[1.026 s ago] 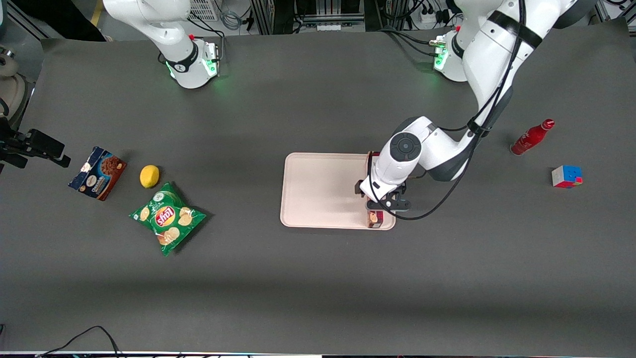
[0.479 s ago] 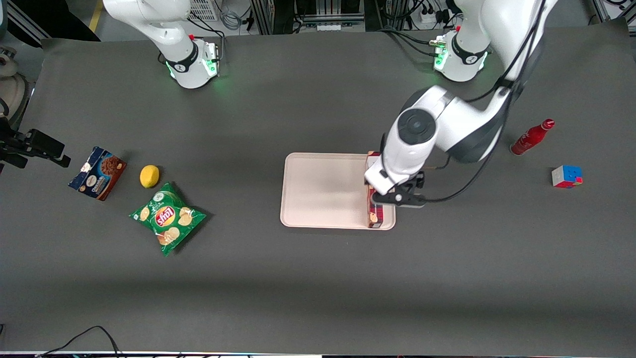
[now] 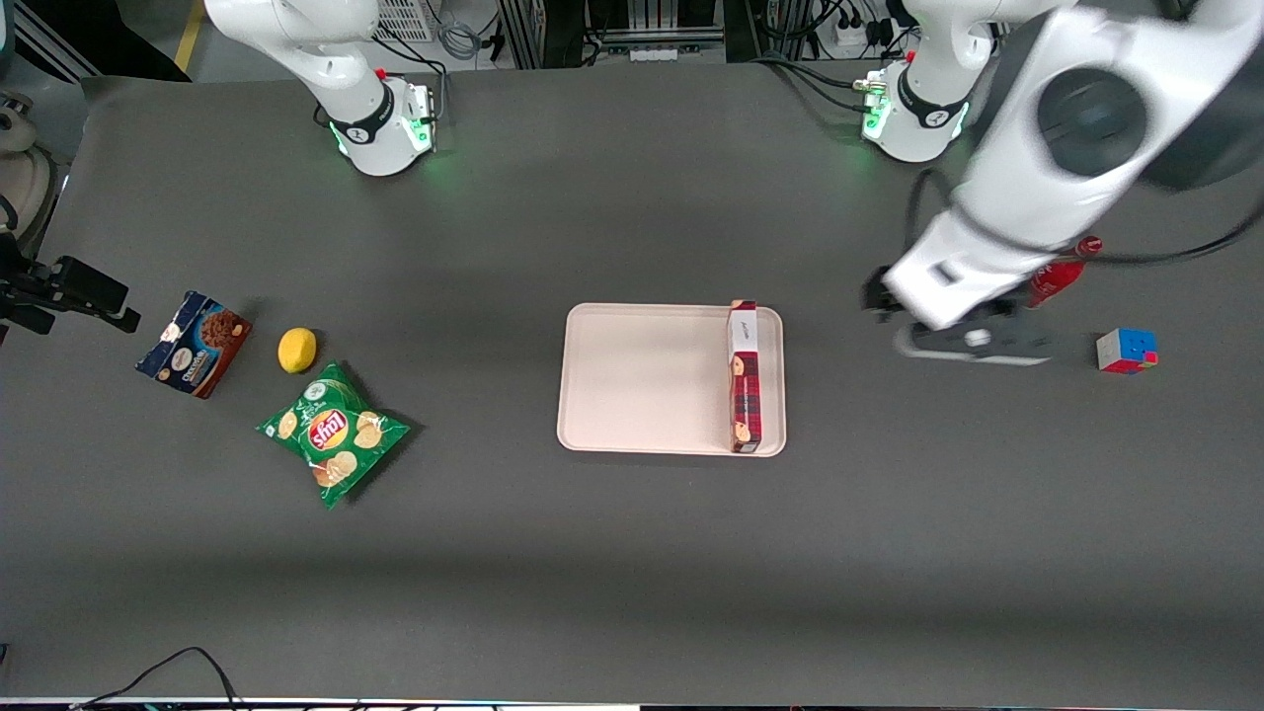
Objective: Place red cookie box on tray
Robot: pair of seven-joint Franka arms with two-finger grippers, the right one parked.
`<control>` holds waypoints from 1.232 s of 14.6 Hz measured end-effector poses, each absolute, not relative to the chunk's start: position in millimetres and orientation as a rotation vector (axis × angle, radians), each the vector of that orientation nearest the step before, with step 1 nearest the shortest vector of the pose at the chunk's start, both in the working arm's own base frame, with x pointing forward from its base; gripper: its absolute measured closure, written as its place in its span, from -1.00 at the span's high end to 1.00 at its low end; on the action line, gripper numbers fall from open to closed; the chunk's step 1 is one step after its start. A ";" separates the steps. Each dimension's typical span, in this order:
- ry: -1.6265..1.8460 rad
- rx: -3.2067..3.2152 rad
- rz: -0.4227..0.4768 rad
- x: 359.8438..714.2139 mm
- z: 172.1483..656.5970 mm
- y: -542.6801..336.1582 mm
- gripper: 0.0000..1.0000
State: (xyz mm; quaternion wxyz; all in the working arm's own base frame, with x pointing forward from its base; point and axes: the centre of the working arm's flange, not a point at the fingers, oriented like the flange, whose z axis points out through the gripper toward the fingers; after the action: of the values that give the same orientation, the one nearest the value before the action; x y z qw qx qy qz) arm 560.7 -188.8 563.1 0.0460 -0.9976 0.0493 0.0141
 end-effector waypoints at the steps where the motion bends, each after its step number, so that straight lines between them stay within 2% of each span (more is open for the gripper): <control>1: 0.115 -3.043 0.023 557.9 579.8 -167.7 1.00; 4: -0.005 -3.036 -0.015 544.8 614.6 -116.4 1.00; 6: -0.068 -3.035 -0.016 542.0 616.2 -90.9 1.00; 14: -0.107 -3.050 -0.035 571.6 573.1 -45.1 1.00; 18: -0.159 -3.141 0.008 593.1 543.7 -45.1 1.00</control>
State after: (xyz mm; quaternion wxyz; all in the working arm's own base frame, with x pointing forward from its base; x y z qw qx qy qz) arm 593.1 -45.1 543.7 -0.0016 -0.9987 -0.0506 0.0026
